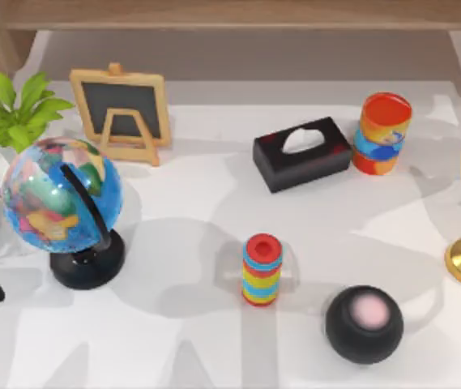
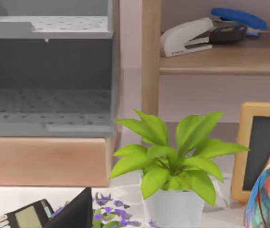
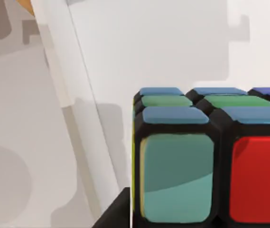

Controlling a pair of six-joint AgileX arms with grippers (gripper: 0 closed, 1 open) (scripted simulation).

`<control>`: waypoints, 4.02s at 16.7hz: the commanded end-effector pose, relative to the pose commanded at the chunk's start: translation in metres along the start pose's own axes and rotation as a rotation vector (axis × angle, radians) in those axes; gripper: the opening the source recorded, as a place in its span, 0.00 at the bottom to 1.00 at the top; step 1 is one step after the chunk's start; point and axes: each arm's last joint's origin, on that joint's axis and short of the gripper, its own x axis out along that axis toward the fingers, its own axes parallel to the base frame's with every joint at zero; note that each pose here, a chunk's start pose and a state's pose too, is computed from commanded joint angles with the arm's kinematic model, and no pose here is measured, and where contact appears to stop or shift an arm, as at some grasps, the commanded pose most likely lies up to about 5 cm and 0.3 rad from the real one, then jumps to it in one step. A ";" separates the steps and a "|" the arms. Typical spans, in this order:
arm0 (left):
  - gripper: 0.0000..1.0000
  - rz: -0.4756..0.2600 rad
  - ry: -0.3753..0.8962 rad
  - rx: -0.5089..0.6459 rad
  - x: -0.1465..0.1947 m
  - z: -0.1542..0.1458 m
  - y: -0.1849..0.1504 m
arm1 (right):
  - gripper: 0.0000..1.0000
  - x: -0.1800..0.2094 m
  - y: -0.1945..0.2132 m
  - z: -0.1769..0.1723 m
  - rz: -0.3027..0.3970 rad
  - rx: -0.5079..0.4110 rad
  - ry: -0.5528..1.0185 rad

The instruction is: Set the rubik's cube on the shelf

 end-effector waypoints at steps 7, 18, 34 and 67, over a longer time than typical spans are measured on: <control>1.00 0.000 0.000 0.000 0.000 0.000 0.000 | 0.00 -0.037 0.093 -0.056 0.076 -0.205 -0.233; 1.00 0.000 0.000 0.000 0.000 0.000 0.000 | 0.00 -0.007 0.232 -0.120 0.220 -0.359 -0.924; 1.00 0.000 0.000 0.000 0.000 0.000 0.000 | 0.00 0.061 0.293 -0.202 0.253 -0.132 -1.387; 1.00 0.000 0.000 0.000 0.000 0.000 0.000 | 0.75 0.084 0.320 -0.109 0.253 -0.132 -1.387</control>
